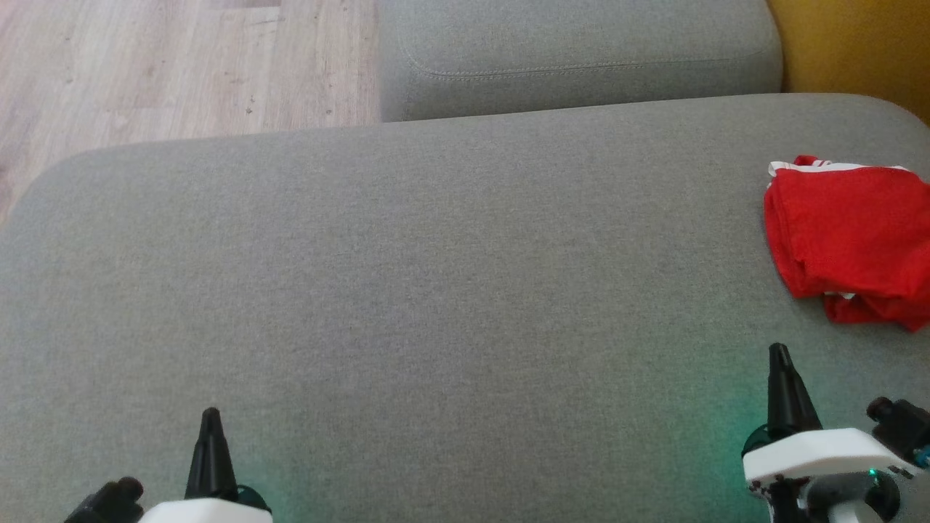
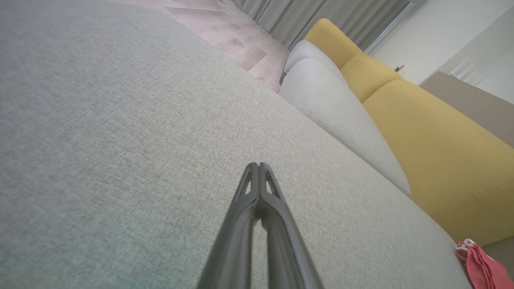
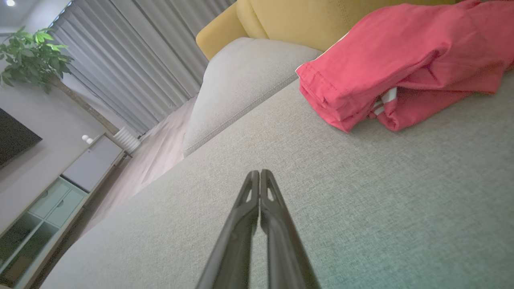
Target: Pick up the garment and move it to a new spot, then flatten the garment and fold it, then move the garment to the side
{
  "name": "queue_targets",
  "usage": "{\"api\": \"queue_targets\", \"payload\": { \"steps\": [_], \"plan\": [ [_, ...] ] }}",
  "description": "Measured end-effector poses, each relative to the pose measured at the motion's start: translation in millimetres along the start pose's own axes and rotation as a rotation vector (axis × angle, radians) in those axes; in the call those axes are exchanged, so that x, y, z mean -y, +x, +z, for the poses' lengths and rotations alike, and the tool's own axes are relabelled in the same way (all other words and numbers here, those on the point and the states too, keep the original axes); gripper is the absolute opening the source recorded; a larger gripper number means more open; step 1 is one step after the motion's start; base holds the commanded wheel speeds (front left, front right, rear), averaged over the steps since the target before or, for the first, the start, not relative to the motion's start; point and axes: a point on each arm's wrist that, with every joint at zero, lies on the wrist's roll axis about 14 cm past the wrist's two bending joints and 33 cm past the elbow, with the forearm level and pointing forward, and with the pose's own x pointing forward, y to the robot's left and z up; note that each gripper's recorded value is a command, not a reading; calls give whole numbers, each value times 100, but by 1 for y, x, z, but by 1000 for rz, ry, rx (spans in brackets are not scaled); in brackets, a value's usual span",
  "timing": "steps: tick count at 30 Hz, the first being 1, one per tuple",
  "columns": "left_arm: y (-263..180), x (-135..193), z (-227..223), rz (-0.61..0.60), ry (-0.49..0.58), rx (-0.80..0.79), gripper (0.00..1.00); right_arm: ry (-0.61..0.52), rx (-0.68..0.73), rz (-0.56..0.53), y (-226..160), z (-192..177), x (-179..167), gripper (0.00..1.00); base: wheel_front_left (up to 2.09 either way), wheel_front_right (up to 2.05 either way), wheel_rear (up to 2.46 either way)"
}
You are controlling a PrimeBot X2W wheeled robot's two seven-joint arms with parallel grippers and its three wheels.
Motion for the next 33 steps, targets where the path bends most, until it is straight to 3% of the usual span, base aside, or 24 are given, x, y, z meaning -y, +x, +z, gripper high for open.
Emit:
{"api": "queue_targets", "payload": {
  "steps": [33],
  "plan": [
    [13,6,20,-10,-376,22,0,427,19,-21,6,14,4,0,0,0,0]
  ]
}}
